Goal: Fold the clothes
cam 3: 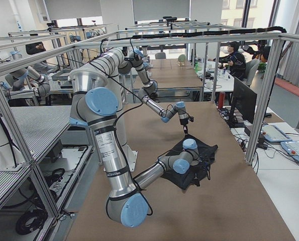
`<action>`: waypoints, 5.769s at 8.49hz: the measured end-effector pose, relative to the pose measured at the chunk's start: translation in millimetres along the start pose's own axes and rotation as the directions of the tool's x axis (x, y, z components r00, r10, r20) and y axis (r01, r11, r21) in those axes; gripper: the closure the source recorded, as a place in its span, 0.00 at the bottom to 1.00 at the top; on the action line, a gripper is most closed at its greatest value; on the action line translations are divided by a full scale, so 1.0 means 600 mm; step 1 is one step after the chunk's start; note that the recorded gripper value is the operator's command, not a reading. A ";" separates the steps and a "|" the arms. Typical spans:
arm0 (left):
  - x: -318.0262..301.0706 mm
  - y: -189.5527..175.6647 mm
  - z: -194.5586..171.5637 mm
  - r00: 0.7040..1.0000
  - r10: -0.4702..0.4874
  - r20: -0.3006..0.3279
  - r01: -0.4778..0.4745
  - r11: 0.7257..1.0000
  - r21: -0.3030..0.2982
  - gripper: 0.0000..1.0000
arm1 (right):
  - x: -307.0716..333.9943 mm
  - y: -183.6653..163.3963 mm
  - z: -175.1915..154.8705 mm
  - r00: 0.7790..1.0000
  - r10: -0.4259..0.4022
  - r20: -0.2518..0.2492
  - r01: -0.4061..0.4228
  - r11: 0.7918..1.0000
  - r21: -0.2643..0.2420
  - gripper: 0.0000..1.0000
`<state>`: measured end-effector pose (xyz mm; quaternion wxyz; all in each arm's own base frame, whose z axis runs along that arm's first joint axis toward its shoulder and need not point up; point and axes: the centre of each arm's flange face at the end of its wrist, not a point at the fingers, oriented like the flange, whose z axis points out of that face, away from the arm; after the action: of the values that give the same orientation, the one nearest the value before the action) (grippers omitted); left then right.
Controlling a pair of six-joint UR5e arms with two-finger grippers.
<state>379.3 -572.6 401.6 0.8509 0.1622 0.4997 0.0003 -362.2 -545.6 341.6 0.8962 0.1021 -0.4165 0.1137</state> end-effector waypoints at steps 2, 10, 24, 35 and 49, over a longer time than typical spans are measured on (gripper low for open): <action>0.029 -0.147 0.042 0.997 -0.001 0.074 -0.002 0.999 0.045 1.00 | 0.000 0.000 0.002 1.000 0.001 -0.003 -0.001 1.000 0.001 0.06; 0.222 -0.402 0.102 0.969 0.008 0.248 -0.045 0.989 0.143 0.05 | -0.003 -0.001 0.004 1.000 0.000 -0.006 0.000 1.000 0.003 0.06; 0.173 -0.410 0.014 0.975 0.124 0.182 -0.153 0.976 0.154 0.05 | -0.144 0.158 0.134 0.882 0.448 0.146 -0.451 0.892 -0.008 0.48; 0.177 -0.391 0.035 0.976 0.125 0.180 -0.151 0.979 0.138 0.05 | -0.101 0.195 0.079 0.892 0.420 0.168 -0.421 0.907 -0.030 1.00; 0.166 -0.359 0.048 0.977 0.130 0.171 -0.154 0.979 0.132 0.05 | -0.218 0.327 0.033 0.957 -0.280 -0.074 0.284 0.957 0.053 0.25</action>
<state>419.0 -768.2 270.1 0.8723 0.2581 0.4152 0.0121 -514.9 -379.4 270.8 0.9128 0.1849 -0.3642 0.0011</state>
